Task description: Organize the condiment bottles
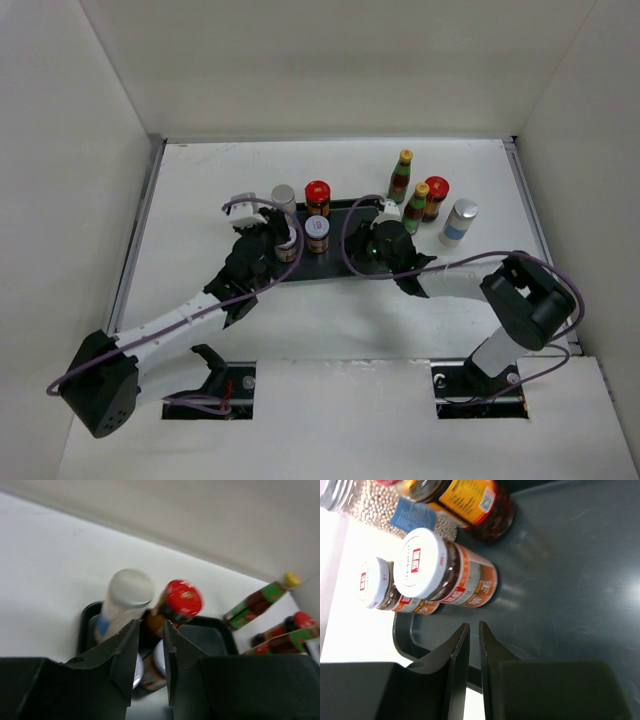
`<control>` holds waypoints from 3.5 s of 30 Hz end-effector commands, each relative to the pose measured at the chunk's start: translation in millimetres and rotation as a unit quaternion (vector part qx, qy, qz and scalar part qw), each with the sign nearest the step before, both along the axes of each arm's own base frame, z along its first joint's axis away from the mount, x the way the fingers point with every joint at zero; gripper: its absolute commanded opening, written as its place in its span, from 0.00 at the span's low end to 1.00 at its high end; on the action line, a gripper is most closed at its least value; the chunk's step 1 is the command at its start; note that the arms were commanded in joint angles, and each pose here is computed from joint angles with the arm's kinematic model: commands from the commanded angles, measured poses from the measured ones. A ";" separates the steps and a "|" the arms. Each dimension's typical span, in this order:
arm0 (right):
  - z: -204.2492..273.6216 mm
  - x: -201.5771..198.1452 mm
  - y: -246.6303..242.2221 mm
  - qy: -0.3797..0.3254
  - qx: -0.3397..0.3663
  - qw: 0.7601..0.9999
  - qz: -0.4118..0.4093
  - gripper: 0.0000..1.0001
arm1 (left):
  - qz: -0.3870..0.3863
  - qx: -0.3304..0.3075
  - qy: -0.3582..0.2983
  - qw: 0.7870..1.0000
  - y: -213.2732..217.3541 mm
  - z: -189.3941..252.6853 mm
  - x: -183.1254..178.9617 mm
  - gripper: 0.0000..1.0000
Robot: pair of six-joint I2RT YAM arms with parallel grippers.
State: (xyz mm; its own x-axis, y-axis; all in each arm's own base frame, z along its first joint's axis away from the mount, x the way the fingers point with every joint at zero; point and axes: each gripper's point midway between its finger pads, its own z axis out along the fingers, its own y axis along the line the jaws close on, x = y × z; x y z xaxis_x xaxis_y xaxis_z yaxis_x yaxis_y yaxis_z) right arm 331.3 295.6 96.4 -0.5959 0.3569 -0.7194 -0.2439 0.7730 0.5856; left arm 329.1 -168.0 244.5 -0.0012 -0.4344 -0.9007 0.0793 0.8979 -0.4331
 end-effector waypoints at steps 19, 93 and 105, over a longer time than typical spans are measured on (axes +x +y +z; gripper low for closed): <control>4.7 36.9 77.2 -0.008 0.004 1.000 -0.001 0.22 | 0.104 -0.094 0.055 0.989 96.0 -91.6 -21.5 0.34; 232.9 68.5 -154.3 -0.256 -0.191 0.909 -0.267 0.26 | 0.121 -0.128 0.055 0.983 109.4 -99.6 -21.5 0.56; 230.7 96.6 -67.2 -0.282 -0.141 0.930 -0.190 0.25 | 0.124 -0.131 0.053 0.982 112.1 -98.6 -22.0 0.58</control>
